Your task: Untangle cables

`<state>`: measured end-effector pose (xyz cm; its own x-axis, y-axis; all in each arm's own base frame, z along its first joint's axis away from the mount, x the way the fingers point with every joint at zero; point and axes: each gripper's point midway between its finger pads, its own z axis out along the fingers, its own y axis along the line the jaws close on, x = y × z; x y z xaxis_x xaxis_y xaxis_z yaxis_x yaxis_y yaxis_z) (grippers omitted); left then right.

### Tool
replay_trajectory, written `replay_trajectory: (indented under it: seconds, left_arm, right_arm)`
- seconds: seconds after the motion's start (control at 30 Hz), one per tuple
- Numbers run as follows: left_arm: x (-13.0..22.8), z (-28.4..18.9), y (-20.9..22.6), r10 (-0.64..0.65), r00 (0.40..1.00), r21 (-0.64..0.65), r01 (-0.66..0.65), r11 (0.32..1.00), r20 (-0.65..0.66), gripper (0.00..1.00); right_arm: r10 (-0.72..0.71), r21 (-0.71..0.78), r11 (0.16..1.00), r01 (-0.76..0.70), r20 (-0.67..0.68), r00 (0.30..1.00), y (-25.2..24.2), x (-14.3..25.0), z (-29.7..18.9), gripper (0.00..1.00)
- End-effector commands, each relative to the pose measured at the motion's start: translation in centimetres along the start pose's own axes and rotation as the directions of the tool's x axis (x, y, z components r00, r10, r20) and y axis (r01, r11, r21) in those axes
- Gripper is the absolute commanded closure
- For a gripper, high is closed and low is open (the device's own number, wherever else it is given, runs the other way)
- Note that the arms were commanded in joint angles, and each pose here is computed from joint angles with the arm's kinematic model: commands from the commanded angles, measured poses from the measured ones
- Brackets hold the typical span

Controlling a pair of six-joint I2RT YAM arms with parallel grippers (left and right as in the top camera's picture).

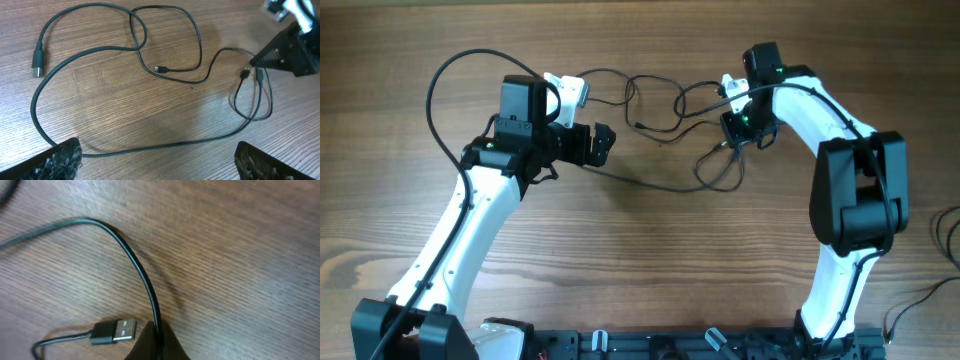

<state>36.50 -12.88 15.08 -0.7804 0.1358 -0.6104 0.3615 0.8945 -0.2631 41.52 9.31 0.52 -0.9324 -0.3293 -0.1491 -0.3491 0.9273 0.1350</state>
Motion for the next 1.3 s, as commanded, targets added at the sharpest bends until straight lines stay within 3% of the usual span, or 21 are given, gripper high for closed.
replay_trajectory:
  seconds: [0.0, 0.1, 0.2, 0.3, 0.47, 0.6, 0.7, 0.73, 0.9, 1.1, 1.27]
  left_arm:
    - [0.4, 0.2, 0.3, -0.018, 1.0, -0.008, 0.017, 1.0, -0.014, 0.0]
    - [0.8, 0.2, 0.3, -0.022, 0.999, -0.009, 0.022, 1.0, -0.028, 0.0]
    - [1.5, 0.2, 0.3, -0.033, 0.998, -0.01, 0.032, 0.999, -0.058, 0.0]
    - [2.8, 0.1, 0.3, -0.049, 0.993, -0.013, 0.048, 0.999, -0.109, 0.0]
    - [3.1, 0.0, 0.2, -0.053, 0.991, -0.006, 0.053, 0.999, -0.12, 0.0]
    - [3.1, 0.0, 0.2, -0.053, 0.991, -0.006, 0.053, 0.999, -0.121, 0.0]
    - [3.1, 0.0, 0.2, -0.053, 0.991, -0.007, 0.053, 0.999, -0.121, 0.0]
    - [3.1, 0.0, 0.2, -0.053, 0.991, -0.007, 0.053, 0.999, -0.121, 0.0]
    - [3.1, 0.0, 0.2, -0.053, 0.991, -0.006, 0.053, 0.999, -0.121, 0.0]
    - [3.1, 0.0, 0.2, -0.053, 0.991, -0.006, 0.053, 0.999, -0.12, 0.0]
    - [2.6, 0.1, -0.1, -0.047, 0.994, 0.01, 0.048, 0.999, -0.101, 0.0]
  right_arm:
    - [0.024, 0.0, 1.0, -0.025, 0.198, 0.98, 1.1, -4.4, -9.3, 0.96]
    - [0.016, 0.021, 0.999, -0.025, 0.354, 0.935, 2.3, -5.8, -18.1, 0.96]
    - [0.022, 0.076, 0.994, -0.077, 0.552, 0.833, 3.2, -5.0, -28.6, 0.96]
    - [0.013, 0.176, 0.968, -0.178, 0.673, 0.74, 2.6, -1.5, -36.3, 0.96]
    - [0.001, 0.272, 0.884, -0.379, 0.812, 0.584, 1.0, 4.2, -44.6, 0.96]
    - [0.027, 0.323, 0.813, -0.485, 0.811, 0.585, -1.2, 5.3, -44.9, 0.96]
    - [0.15, 0.296, 0.582, -0.758, 0.876, 0.458, -5.9, 8.4, -46.7, 0.96]
    - [0.165, 0.282, 0.539, -0.794, 0.889, 0.428, -6.7, 9.2, -47.2, 0.96]
    - [0.12, 0.303, 0.666, -0.681, 0.858, 0.5, -6.1, 6.5, -46.2, 0.96]
    - [0.195, 0.261, 0.507, -0.821, 0.894, 0.404, -15.5, 4.8, -45.2, 0.96]
    - [0.309, 0.103, 0.544, -0.833, 0.898, 0.313, -26.4, 4.1, -41.8, 0.96]
